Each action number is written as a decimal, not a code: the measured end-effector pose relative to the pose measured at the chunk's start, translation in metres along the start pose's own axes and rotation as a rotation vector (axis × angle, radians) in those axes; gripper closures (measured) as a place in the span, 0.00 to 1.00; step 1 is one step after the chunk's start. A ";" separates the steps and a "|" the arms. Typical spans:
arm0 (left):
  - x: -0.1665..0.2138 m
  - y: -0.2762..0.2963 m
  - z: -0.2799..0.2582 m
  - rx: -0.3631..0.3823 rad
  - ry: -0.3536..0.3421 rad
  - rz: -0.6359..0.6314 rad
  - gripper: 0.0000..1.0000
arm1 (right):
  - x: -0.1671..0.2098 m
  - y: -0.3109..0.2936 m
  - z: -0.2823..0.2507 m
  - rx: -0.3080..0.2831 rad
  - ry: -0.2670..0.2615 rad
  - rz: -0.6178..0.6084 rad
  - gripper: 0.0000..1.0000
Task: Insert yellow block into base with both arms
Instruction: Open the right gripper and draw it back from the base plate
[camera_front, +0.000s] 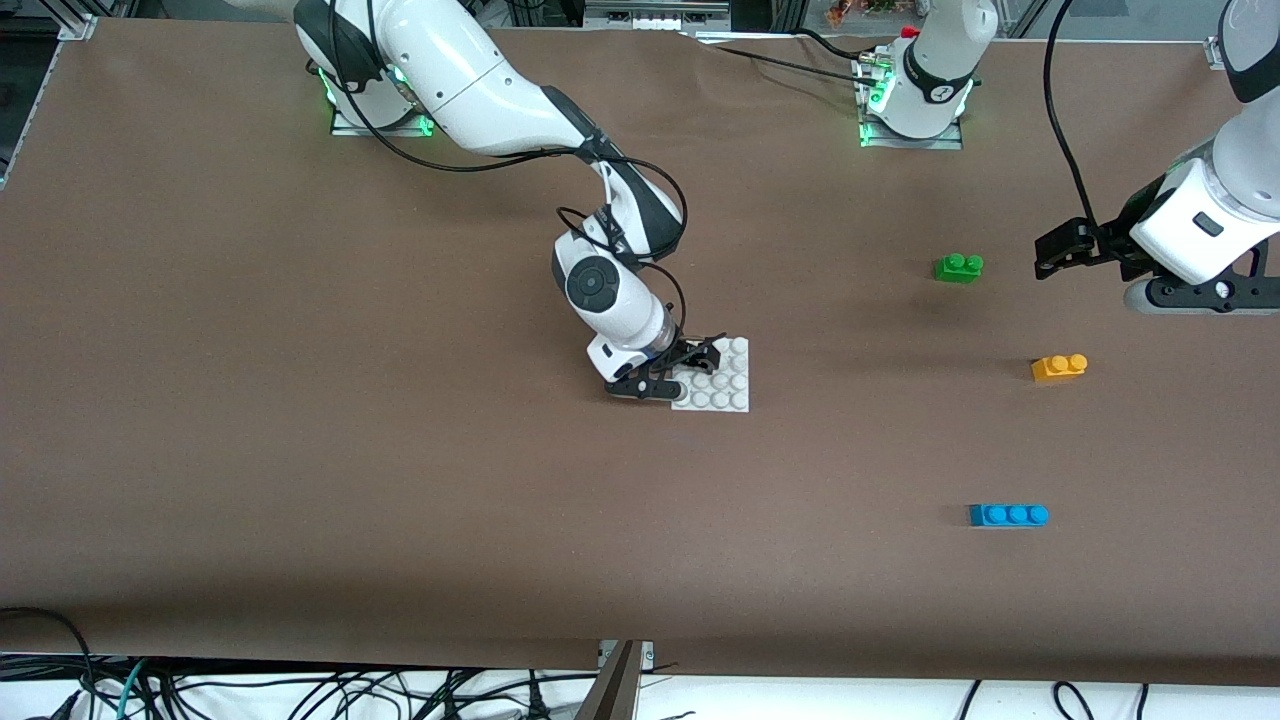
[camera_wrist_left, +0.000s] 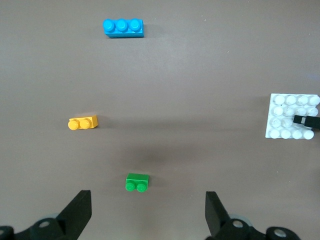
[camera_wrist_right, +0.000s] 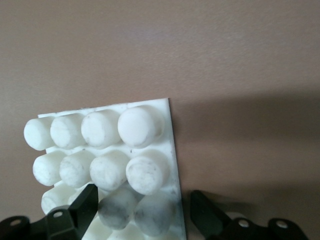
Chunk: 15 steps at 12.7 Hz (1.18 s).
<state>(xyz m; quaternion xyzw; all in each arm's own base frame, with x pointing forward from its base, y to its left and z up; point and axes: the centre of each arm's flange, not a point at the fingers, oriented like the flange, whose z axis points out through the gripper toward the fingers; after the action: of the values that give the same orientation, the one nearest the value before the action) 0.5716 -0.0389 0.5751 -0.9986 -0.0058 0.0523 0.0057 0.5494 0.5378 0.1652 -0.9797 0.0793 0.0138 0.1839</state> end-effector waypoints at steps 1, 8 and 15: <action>0.000 0.000 0.000 0.000 -0.001 0.000 0.00 | 0.005 -0.002 -0.008 -0.003 -0.013 0.002 0.14; 0.005 -0.019 0.023 -0.001 -0.044 -0.033 0.00 | 0.032 0.002 -0.042 -0.027 -0.056 0.025 0.11; 0.013 -0.064 0.049 -0.002 -0.082 -0.105 0.00 | 0.090 0.058 -0.156 -0.197 -0.156 -0.038 0.00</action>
<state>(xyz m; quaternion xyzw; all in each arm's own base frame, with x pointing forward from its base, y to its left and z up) 0.5790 0.0254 0.5258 -0.9940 -0.0584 0.0926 0.0070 0.6284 0.4144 0.2850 -0.9903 0.0443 0.0942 0.0923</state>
